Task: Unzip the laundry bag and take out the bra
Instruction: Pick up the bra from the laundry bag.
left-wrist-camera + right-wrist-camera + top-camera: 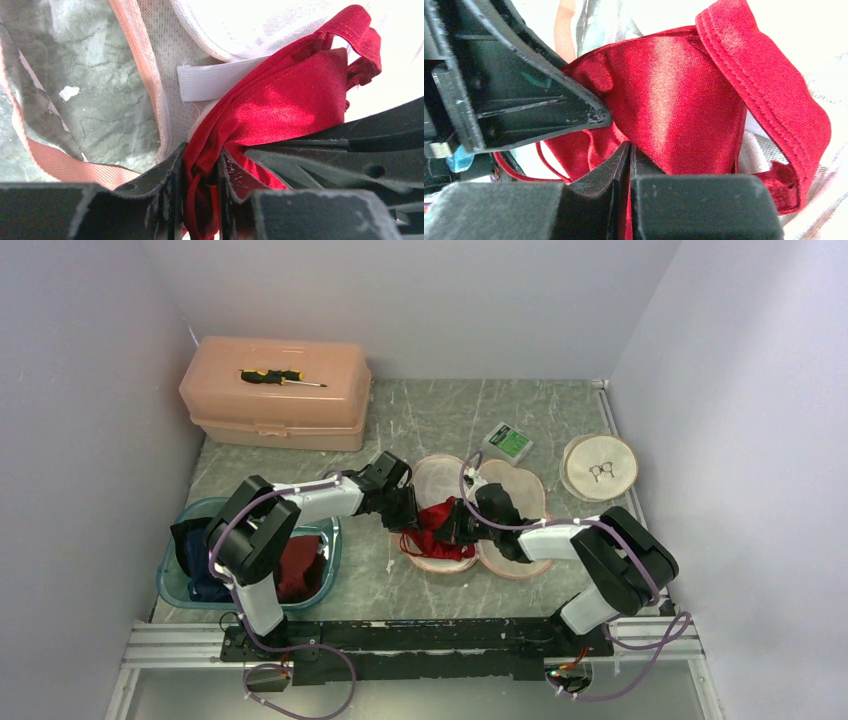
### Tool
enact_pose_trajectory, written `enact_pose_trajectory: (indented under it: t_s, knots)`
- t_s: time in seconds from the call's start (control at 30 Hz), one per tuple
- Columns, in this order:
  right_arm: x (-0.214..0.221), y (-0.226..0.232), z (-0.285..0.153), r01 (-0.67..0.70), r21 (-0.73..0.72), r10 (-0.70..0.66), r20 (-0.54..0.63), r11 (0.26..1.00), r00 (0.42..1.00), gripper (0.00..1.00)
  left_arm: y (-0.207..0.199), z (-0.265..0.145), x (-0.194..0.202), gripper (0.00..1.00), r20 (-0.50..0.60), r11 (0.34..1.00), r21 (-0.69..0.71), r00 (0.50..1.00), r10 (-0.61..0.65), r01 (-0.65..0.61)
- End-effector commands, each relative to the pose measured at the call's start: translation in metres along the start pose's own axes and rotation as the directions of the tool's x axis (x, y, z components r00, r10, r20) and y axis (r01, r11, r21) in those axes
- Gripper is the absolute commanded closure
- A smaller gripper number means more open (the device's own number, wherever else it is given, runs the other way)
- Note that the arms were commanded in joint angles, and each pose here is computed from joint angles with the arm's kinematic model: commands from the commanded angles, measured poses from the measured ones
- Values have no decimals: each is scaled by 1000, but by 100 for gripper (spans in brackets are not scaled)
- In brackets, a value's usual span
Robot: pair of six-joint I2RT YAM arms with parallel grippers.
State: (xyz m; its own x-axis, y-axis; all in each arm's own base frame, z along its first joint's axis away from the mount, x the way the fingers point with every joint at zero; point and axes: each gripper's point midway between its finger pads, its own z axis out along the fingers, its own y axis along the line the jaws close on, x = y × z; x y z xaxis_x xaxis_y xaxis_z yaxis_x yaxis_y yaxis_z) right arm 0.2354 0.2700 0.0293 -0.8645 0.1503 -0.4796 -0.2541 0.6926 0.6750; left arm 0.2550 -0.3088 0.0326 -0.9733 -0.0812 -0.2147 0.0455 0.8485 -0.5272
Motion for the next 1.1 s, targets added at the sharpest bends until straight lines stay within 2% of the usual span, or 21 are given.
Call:
enact_pose_trajectory:
  t_s: [0.0,0.1,0.17,0.23,0.33,0.5,0.77,0.93,1.07]
  knots:
    - [5,5,-7,41,6,-41,-14,999,999,90,-15,2,-12,78,39,999,36,999,27,-28]
    - [-1,16,-16,55,-12,-55,3,998,999,84,-17,0,-12,86,47,998,50,998,30,-32]
    - [-9,26,-25,67,-28,-67,22,997,998,76,-19,-3,-12,92,50,997,63,998,30,-33]
    - [-19,40,-37,88,-52,-86,54,995,995,63,-23,-6,-12,97,54,996,86,998,31,-35]
    - [-33,59,-56,123,-74,-116,97,990,989,44,-31,-12,-11,97,60,991,130,998,31,-39]
    - [-50,88,-94,184,-102,-167,158,978,973,23,-49,-30,-13,97,85,977,205,996,38,-54]
    - [-78,113,-155,266,-93,-217,354,960,910,19,-80,-70,-22,97,155,947,302,986,62,-107]
    - [-86,108,-173,260,-60,-207,448,964,870,19,-88,-89,-25,93,195,937,320,978,78,-139]
    - [-89,104,-184,239,-59,-177,510,969,842,19,-87,-103,-28,95,251,934,317,964,86,-166]
